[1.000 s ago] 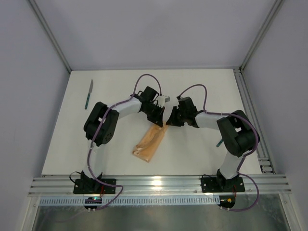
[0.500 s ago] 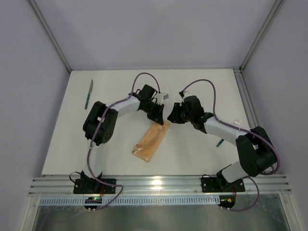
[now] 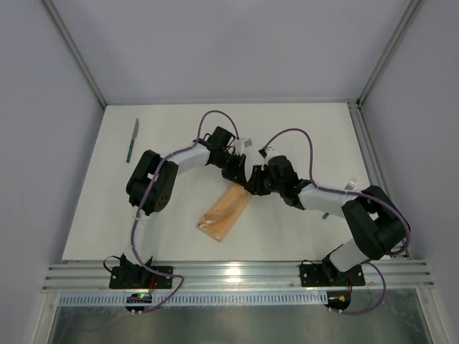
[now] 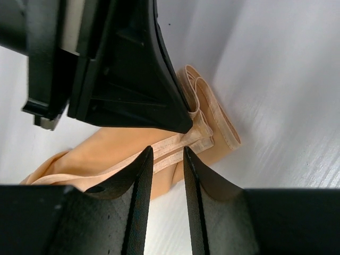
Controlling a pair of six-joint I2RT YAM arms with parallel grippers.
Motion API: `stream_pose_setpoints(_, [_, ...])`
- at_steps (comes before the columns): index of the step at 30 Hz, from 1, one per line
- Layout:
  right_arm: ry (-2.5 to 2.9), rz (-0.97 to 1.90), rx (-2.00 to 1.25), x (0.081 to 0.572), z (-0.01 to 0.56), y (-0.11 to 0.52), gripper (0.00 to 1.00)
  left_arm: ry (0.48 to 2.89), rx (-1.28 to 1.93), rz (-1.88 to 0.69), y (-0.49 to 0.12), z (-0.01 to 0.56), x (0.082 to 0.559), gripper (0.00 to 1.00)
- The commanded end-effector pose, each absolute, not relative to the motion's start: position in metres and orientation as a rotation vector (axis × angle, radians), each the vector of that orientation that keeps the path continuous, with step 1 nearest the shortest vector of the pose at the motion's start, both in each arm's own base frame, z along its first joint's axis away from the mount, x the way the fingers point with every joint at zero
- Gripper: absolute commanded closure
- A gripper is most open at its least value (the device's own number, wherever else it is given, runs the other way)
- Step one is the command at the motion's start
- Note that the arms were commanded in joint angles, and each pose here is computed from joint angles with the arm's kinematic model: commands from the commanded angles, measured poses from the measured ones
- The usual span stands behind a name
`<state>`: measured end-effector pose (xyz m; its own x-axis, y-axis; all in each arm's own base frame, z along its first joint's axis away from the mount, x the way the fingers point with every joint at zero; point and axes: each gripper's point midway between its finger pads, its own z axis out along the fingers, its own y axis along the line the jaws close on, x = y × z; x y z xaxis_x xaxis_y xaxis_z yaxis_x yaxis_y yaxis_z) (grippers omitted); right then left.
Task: Fold the napkin into a case and place the utensils inside
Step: Fold the 2/3-rectangle-folded napkin at the center of the board.
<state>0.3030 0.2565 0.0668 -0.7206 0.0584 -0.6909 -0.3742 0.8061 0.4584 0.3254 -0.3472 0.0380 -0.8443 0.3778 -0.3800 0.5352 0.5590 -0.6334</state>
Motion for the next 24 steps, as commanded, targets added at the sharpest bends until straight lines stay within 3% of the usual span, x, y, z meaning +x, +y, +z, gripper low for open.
stream_pose_setpoints(1, [2.200, 0.740, -0.229, 0.318, 0.074, 0.262, 0.66, 2.525, 0.757, -1.217, -0.360, 0.053, 0.335, 0.94])
stream_pose_setpoints(14, [2.276, 0.618, -0.252, 0.323, 0.048, 0.269, 0.65, 2.553, 0.712, -1.264, -0.363, 0.048, 0.332, 0.90])
stream_pose_setpoints(24, [2.197, 0.531, -0.349, 0.313, 0.070, 0.269, 0.66, 2.553, 0.690, -1.284, -0.366, 0.049, 0.333, 0.89])
